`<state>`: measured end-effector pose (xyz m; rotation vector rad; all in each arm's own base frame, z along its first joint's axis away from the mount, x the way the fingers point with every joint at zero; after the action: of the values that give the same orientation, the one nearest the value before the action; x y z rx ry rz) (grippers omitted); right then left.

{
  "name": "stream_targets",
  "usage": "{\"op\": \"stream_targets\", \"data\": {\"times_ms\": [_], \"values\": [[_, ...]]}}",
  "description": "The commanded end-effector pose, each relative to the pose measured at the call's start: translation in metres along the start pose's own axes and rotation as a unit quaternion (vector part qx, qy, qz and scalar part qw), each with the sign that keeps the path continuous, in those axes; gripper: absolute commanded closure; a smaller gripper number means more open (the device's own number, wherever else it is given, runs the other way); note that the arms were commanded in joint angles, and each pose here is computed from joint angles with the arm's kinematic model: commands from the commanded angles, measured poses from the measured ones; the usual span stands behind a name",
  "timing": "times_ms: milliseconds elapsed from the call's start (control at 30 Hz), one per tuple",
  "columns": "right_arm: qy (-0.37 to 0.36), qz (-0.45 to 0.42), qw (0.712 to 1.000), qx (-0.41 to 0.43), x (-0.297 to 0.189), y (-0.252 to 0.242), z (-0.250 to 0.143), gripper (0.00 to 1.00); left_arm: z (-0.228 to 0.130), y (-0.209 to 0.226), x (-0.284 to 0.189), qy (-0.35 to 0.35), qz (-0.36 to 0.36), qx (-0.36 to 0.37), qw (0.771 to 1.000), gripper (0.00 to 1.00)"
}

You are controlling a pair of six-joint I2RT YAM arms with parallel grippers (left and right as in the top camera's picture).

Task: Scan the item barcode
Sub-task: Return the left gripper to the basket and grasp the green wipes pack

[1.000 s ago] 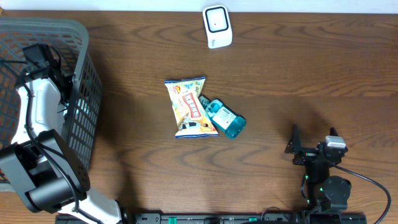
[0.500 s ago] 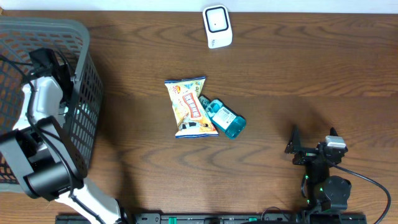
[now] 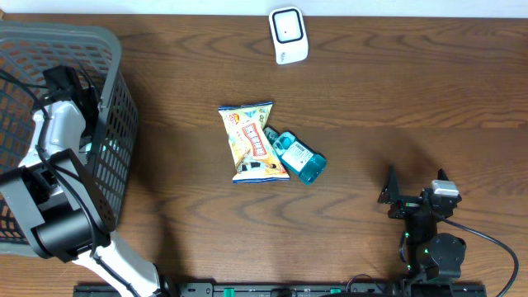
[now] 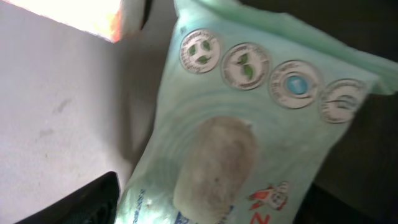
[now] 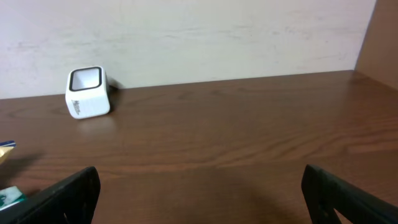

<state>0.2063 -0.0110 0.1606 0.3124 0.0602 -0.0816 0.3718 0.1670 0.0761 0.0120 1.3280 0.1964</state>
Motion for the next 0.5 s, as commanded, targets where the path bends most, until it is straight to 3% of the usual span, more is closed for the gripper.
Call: {"op": "stream_targets", "data": {"times_ms": [0, 100, 167, 200, 267, 300, 467], "values": [[0.001, 0.002, 1.0, 0.001, 0.0, 0.001, -0.001, 0.01, -0.001, -0.004, 0.008, 0.003, -0.012, 0.002, 1.0, 0.2], [0.001, 0.002, 1.0, 0.001, 0.0, 0.001, -0.001, 0.01, 0.0, -0.006, 0.011, 0.001, -0.021, 0.002, 1.0, 0.34], [0.001, 0.002, 1.0, 0.001, 0.0, 0.001, -0.001, 0.01, -0.001, -0.007, 0.013, 0.003, -0.023, 0.002, 1.0, 0.49], [0.001, 0.002, 1.0, 0.001, 0.0, 0.001, -0.001, 0.01, -0.002, -0.006, 0.015, 0.006, -0.024, 0.001, 1.0, 0.67], [0.001, 0.002, 1.0, 0.001, 0.0, 0.001, -0.001, 0.01, -0.003, -0.006, 0.017, 0.009, -0.024, 0.0, 1.0, 0.87], [0.001, 0.002, 1.0, 0.001, 0.0, 0.001, -0.001, 0.01, -0.003, -0.005, 0.017, 0.009, -0.024, -0.001, 1.0, 0.92], [0.001, 0.002, 1.0, 0.001, 0.0, 0.001, -0.001, 0.01, 0.004, 0.019, 0.001, -0.008, 0.018, -0.042, 0.999, 0.93]]}}
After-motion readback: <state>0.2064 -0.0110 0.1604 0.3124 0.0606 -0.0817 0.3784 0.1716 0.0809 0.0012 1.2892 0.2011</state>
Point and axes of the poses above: each gripper's point midway between its finger pads, its own x axis out along the fingers, its own y axis along the line the jaws close on, z = x × y, the point moved 4 cm from there along -x, back along the fingers, and after that the axes turned 13 degrees about x, right-handed, at the moved point
